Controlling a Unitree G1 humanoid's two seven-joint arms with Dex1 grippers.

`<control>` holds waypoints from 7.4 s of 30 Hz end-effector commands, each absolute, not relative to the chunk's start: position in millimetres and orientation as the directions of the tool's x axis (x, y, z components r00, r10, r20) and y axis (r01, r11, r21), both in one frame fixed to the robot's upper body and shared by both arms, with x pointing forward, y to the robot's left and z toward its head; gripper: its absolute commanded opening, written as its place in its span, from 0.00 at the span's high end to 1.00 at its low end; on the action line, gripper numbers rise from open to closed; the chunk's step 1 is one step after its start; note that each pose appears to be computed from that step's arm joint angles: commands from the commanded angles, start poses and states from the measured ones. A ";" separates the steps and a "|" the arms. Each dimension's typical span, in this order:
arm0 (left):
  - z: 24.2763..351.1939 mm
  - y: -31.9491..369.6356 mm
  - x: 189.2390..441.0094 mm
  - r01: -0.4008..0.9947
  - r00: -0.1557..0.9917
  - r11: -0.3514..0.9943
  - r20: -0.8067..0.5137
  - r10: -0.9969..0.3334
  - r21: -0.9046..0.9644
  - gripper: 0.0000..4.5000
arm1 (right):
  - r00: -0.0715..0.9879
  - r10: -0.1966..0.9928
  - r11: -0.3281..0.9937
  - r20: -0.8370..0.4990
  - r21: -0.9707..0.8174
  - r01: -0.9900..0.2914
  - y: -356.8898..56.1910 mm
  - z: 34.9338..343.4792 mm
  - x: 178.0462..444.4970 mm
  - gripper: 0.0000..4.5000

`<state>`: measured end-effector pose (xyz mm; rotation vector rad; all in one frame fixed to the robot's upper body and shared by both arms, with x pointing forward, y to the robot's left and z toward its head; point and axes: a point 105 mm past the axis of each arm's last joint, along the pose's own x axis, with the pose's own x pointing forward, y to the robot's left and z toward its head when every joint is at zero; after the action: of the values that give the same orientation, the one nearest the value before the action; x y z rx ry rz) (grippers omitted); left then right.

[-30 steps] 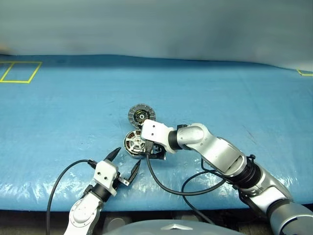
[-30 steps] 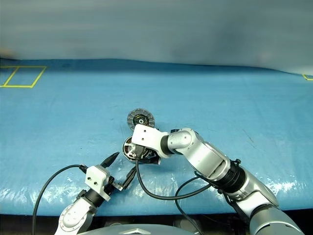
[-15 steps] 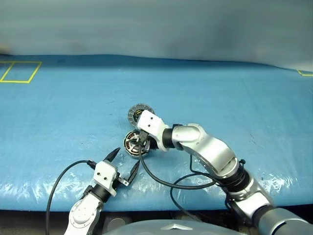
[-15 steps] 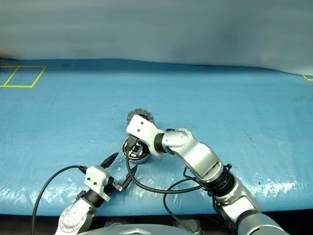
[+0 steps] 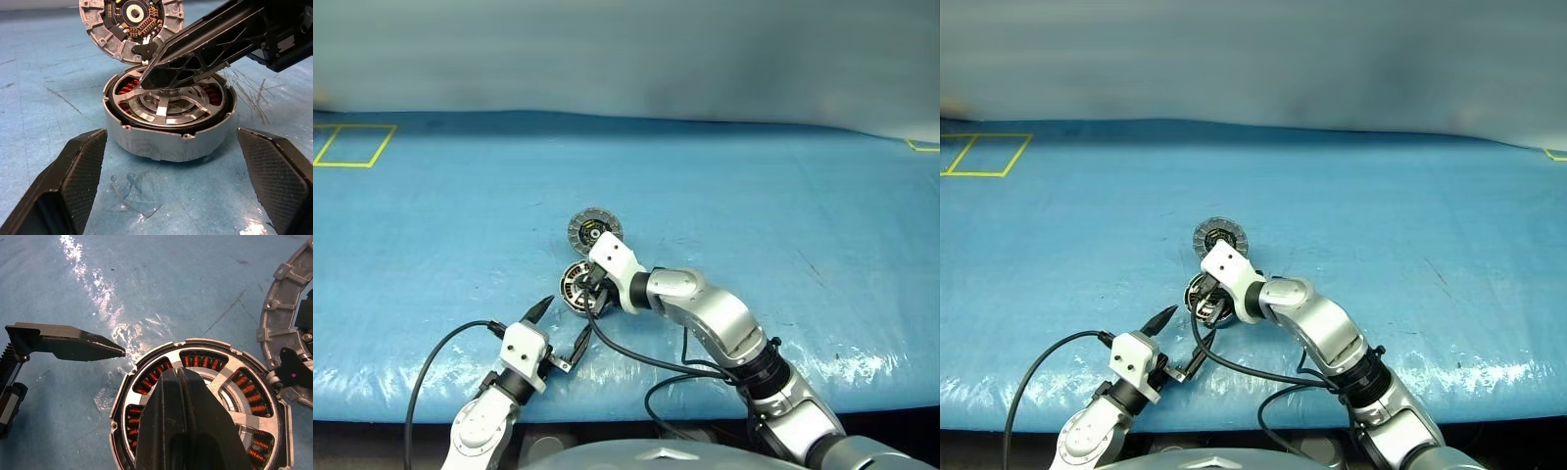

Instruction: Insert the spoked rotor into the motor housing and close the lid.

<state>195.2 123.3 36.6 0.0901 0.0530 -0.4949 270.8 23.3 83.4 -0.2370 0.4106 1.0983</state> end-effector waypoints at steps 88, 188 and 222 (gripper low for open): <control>48.8 123.1 191.6 0.493 0.870 0.865 -0.068 -0.488 0.090 0.00 | 0.495 0.824 0.500 -0.276 -0.060 -0.864 26.3 77.6 263.5 0.01; 68.6 146.9 263.3 0.432 0.745 0.678 -0.189 -0.640 -0.594 1.00 | 0.471 0.606 0.510 -0.642 -0.141 -0.849 -10.1 17.0 277.6 0.33; 40.5 135.8 254.5 0.451 0.693 0.741 -0.328 -0.642 -0.498 1.00 | 0.542 0.721 0.685 -0.432 0.322 -0.654 -45.6 69.1 272.0 0.01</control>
<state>261.1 137.7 54.6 -0.4093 0.4525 -0.6395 269.4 -31.8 69.5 0.0336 0.5348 0.8787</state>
